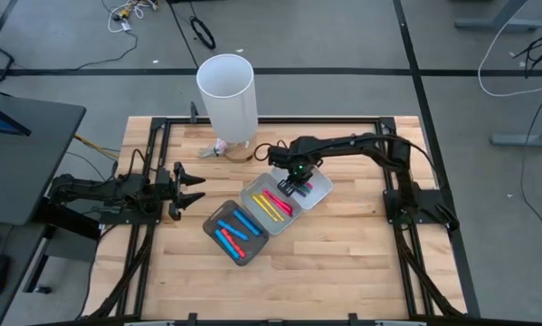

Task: Pick & Place Markers
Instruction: Put the blue pen into the white bin, then return to home position

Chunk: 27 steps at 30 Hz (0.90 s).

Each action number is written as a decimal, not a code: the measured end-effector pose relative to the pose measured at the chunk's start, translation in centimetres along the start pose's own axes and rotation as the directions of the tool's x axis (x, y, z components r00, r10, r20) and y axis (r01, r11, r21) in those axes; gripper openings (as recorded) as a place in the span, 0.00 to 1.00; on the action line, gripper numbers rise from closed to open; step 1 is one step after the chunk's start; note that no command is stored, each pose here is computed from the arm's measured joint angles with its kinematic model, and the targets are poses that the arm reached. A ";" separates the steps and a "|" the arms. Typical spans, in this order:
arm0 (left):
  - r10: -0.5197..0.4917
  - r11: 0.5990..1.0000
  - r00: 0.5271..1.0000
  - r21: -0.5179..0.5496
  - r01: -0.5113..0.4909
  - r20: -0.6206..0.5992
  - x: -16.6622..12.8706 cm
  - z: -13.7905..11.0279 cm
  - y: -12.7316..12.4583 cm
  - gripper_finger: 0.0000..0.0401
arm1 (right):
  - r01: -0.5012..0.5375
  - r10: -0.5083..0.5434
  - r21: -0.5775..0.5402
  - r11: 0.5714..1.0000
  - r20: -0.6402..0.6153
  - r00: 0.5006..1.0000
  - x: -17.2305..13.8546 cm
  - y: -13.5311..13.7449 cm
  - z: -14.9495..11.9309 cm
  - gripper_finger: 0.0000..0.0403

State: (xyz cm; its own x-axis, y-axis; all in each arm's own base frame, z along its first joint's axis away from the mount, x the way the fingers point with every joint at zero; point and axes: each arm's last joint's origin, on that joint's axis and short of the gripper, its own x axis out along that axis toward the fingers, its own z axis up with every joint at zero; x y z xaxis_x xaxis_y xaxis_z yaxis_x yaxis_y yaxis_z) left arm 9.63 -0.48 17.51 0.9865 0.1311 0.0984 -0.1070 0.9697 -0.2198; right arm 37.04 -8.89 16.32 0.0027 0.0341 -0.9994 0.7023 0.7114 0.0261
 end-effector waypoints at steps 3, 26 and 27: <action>0.000 1.000 1.000 0.000 0.000 0.000 0.0 0.0 0.0 0.58 | 0.006 -0.006 -0.006 1.000 -0.010 1.000 0.6 0.1 0.2 0.06; 0.000 1.000 1.000 -0.001 0.000 -0.001 0.0 0.0 0.0 0.58 | -0.016 0.016 -0.007 1.000 0.003 1.000 -0.9 -0.5 0.0 0.48; 0.000 1.000 1.000 0.000 0.000 -0.001 0.0 0.0 0.0 0.58 | -0.022 0.022 -0.009 1.000 0.003 1.000 -1.2 -0.6 -0.1 0.49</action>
State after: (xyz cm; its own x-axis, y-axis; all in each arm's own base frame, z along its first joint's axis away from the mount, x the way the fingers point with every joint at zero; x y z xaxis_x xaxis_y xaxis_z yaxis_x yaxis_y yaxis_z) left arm 9.64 -0.48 17.50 0.9866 0.1311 0.0976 -0.1071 0.9697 -0.2196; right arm 36.53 -9.32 17.49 0.0202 0.0470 -0.9987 0.6957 0.7167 0.0478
